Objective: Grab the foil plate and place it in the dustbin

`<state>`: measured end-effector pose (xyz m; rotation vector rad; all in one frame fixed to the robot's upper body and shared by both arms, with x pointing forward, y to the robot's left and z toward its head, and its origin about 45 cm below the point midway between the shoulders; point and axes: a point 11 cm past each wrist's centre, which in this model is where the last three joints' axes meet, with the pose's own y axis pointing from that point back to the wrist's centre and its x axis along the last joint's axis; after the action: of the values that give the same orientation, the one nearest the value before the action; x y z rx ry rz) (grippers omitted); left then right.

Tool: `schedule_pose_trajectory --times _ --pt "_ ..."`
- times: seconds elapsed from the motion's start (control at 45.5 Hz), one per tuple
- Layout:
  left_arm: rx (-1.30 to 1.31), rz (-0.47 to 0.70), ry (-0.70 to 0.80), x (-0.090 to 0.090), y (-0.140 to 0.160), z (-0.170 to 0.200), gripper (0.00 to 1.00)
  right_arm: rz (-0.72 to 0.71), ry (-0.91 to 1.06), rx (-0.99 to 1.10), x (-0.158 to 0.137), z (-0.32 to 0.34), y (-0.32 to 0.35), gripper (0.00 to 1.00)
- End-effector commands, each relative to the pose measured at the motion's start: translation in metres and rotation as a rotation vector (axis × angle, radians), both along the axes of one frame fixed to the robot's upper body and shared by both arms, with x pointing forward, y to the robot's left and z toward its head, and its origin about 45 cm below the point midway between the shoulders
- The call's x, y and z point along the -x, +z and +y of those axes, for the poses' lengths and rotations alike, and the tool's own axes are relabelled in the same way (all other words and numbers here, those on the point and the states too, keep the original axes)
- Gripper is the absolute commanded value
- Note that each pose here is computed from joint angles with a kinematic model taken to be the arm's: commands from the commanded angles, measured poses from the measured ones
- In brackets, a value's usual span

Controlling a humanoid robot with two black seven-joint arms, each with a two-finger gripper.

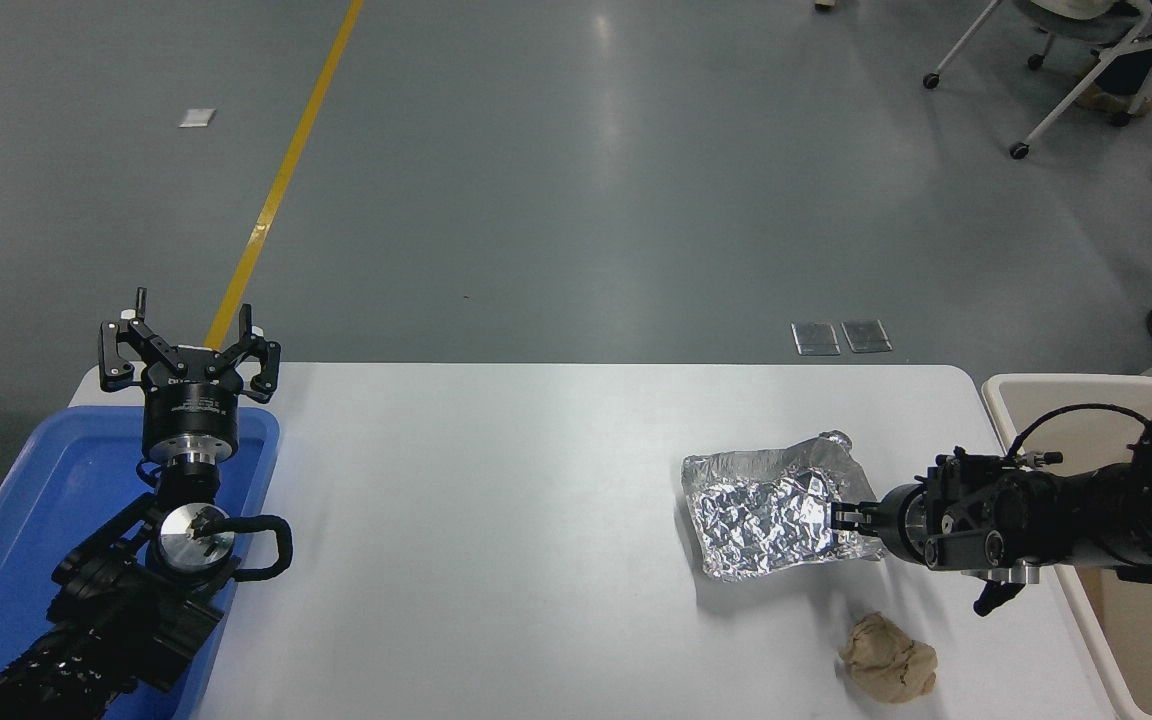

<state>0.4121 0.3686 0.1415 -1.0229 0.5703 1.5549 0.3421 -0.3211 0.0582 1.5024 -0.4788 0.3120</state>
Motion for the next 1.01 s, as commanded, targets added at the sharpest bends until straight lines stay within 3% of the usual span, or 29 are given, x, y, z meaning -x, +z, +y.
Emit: schedule_pose_trajectory --times 0.0,0.352,0.637,0.989 --pt "0.000 0.001 0.001 0.000 -0.001 0.000 0.99 -0.006 -0.014 0.003 -0.002 -0.003 0.001 0.00" --pt "0.000 0.000 0.000 0.000 0.000 0.000 0.99 0.000 -0.018 -0.021 -0.005 -0.001 0.024 0.00" --pt "0.000 0.000 0.000 0.000 0.000 0.000 0.99 0.012 0.003 -0.073 -0.014 -0.001 0.106 0.00" --pt "0.000 0.000 0.000 0.000 0.000 0.000 0.99 0.091 0.071 -0.148 0.013 0.020 0.222 0.00"
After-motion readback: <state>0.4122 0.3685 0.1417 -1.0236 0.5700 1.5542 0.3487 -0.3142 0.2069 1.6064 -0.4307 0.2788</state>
